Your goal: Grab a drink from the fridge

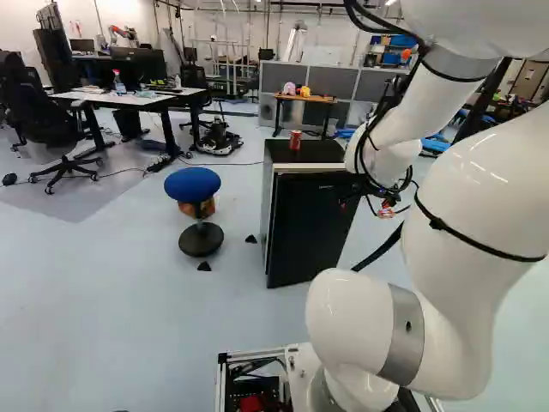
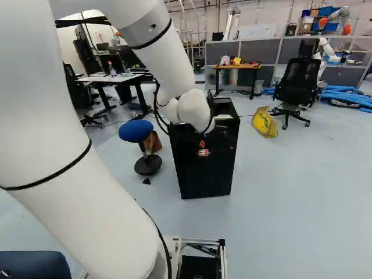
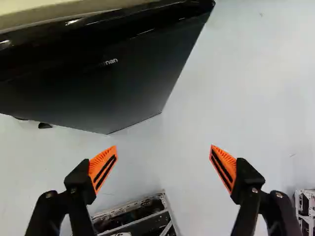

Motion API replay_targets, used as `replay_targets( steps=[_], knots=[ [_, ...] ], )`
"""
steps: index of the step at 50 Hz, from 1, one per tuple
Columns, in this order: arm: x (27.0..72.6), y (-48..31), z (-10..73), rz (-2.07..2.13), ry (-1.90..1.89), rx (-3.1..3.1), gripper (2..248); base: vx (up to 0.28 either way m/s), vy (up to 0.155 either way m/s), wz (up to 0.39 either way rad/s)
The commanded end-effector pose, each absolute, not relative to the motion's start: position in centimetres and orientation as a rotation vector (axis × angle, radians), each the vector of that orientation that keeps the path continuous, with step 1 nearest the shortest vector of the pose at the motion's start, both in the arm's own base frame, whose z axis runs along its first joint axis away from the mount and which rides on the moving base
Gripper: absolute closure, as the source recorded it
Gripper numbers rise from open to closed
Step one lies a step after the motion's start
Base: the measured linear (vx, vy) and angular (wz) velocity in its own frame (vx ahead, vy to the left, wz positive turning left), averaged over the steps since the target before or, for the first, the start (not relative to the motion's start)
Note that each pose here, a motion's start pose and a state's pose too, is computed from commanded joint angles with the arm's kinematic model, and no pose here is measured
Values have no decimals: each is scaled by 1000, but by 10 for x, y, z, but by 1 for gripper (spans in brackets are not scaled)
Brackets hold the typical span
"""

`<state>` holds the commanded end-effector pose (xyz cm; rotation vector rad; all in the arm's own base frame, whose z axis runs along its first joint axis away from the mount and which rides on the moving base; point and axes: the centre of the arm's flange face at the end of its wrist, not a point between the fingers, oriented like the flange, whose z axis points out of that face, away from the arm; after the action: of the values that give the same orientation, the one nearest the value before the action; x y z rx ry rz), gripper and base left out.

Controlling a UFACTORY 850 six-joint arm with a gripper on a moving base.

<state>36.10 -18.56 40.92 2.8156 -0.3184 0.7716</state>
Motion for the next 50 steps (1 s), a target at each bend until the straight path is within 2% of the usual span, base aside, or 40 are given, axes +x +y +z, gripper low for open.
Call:
replay_targets(
  steps=[50],
  knots=[
    [412, -110, 410, 815, -17, 2880, 3, 0, 0, 0]
  ],
)
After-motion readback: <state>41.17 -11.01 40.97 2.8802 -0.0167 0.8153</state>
